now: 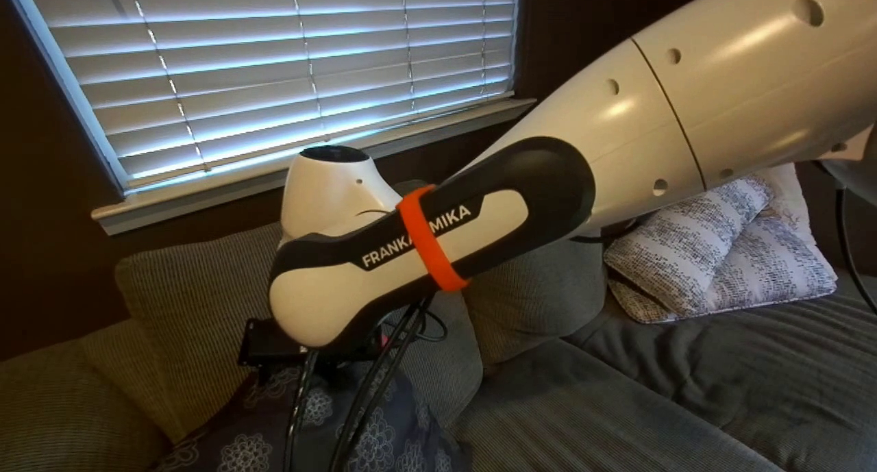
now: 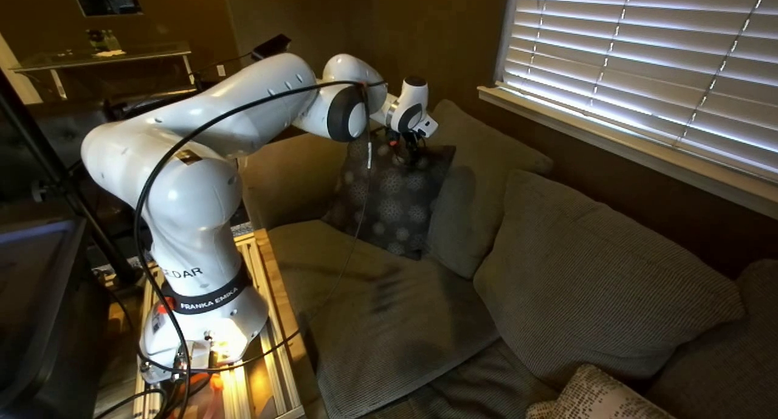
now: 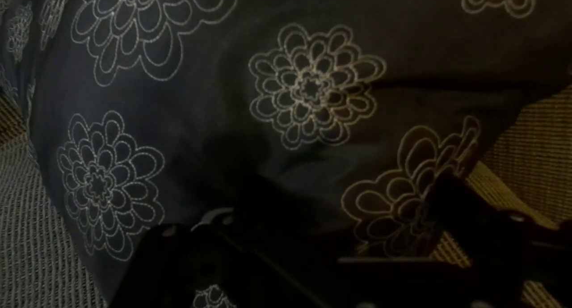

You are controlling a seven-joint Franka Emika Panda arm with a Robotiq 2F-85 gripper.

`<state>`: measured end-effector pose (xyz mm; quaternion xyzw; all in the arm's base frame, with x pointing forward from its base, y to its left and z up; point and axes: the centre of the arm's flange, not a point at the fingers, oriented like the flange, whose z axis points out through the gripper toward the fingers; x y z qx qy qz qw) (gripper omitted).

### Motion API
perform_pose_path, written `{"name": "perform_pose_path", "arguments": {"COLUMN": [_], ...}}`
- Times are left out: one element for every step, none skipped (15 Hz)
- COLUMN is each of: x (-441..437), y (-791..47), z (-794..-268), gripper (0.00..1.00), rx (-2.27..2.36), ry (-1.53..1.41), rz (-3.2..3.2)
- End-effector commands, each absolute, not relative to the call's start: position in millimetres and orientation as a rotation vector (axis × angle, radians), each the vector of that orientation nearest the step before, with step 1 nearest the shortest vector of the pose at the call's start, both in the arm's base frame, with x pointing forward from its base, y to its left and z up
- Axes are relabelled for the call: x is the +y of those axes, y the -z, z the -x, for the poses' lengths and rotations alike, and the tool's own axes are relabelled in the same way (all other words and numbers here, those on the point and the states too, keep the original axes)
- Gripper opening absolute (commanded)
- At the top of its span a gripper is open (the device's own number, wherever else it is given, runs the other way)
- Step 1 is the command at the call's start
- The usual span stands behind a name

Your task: Move the dark grey pillow to the right

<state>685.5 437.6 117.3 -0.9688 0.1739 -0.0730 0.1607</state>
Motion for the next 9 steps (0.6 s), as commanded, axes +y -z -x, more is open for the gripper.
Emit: {"name": "perform_pose_path", "arguments": {"x": [469,469,469,469,468,468,467,466,466], "y": [-103,-101,-101,-101,-102,-104,-106,-109,-113], "z": [-722,-722,-721,-721,-719,-719,-718,-716,-714], "gripper": [0.74,0.68,0.6,0.53,0.45,0.39,0.32,0.26,0.19], "rx": [0.575,0.586,0.596,0.601,0.608,0.615,0.617,0.606,0.597], "ry": [0.274,0.275,0.268,0.266,0.245,0.238,0.236,0.229,0.225], "rz": [2.775,2.78,2.782,2.785,2.784,2.781,2.781,2.792,2.798]}}
